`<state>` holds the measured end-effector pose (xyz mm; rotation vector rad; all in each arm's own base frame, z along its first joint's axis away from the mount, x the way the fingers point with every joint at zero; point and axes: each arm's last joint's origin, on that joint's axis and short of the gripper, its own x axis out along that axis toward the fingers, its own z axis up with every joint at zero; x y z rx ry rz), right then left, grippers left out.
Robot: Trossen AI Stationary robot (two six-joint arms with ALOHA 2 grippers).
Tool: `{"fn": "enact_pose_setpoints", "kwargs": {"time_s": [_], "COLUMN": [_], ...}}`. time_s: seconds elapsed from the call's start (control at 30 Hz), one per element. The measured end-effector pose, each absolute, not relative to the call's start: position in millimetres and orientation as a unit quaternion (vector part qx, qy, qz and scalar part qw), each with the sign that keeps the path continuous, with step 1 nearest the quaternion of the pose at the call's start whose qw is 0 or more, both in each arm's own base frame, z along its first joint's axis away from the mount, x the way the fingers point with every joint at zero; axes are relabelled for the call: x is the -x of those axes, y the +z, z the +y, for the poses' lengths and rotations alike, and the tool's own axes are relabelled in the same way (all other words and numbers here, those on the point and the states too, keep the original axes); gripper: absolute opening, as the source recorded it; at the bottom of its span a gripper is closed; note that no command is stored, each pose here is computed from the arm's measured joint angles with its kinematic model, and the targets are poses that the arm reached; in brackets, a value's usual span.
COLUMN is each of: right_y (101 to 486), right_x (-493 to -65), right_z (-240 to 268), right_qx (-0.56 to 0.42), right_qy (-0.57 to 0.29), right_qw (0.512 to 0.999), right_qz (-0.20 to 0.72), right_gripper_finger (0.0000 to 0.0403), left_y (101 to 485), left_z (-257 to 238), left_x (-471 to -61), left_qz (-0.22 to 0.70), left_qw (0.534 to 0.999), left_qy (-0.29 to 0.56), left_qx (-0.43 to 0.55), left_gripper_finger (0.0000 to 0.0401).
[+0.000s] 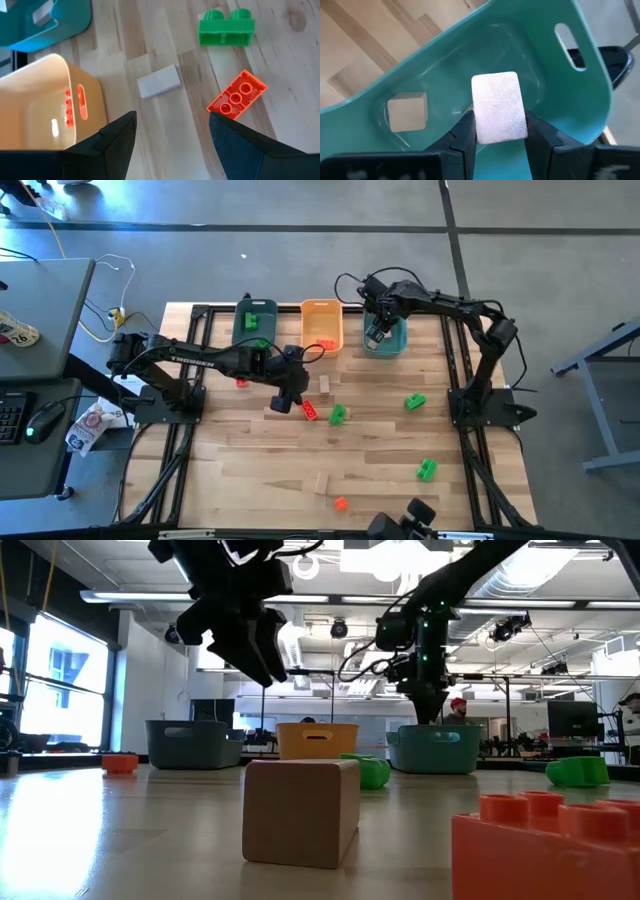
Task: Sort & place blocks by color
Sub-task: Put the brown block into the green bin, then put the orange game piece into the yellow bin
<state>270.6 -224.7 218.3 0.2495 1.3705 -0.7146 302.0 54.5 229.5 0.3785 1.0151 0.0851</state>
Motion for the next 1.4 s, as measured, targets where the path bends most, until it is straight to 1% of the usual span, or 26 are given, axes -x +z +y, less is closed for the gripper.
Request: {"fn": "enact_pose_setpoints", "kwargs": {"time_s": [0.13, 0.27, 0.47, 0.6, 0.77, 0.87, 1.03, 1.2, 1.4], "right_y": [216.0, 215.3, 215.0, 215.1, 216.5, 224.1, 247.9, 275.4, 298.6], "right_x": [-267.4, -262.7, -260.1, -260.2, -260.8, -262.5, -271.0, -280.8, -293.3], "right_z": [-227.9, -230.6, -232.0, -232.1, -232.6, -233.2, -228.7, -221.3, -210.5], "right_qx": [-0.131, -0.165, -0.178, -0.176, -0.179, -0.189, -0.174, -0.164, -0.151], "right_qy": [-0.316, -0.295, -0.294, -0.293, -0.297, -0.309, -0.311, -0.326, -0.336], "right_qw": [0.707, 0.712, 0.709, 0.710, 0.710, 0.713, 0.738, 0.762, 0.783], "right_qz": [0.619, 0.616, 0.616, 0.616, 0.613, 0.600, 0.573, 0.534, 0.501], "right_gripper_finger": [0.0102, 0.0106, 0.0175, 0.0201, 0.0206, 0.0207, 0.0207, 0.0208, 0.0209], "left_y": [229.6, 230.3, 231.0, 231.0, 230.9, 230.9, 231.0, 230.6, 214.9], "left_z": [54.5, 53.2, 51.5, 51.3, 51.3, 50.8, 48.5, 48.2, 49.4], "left_x": [-302.2, -303.8, -305.3, -305.2, -305.2, -305.3, -305.7, -305.9, -312.1], "left_qz": [0.482, 0.470, 0.456, 0.456, 0.456, 0.451, 0.437, 0.432, 0.453], "left_qw": [0.853, 0.859, 0.866, 0.866, 0.863, 0.861, 0.863, 0.855, 0.840], "left_qy": [0.028, -0.002, -0.032, -0.034, -0.041, -0.059, -0.104, -0.121, -0.136], "left_qx": [-0.198, -0.204, -0.204, -0.203, -0.215, -0.227, -0.234, -0.261, -0.265], "left_gripper_finger": [0.0236, 0.0236, 0.0236, 0.0236, 0.0236, 0.0236, 0.0236, 0.0236, 0.0236]}}
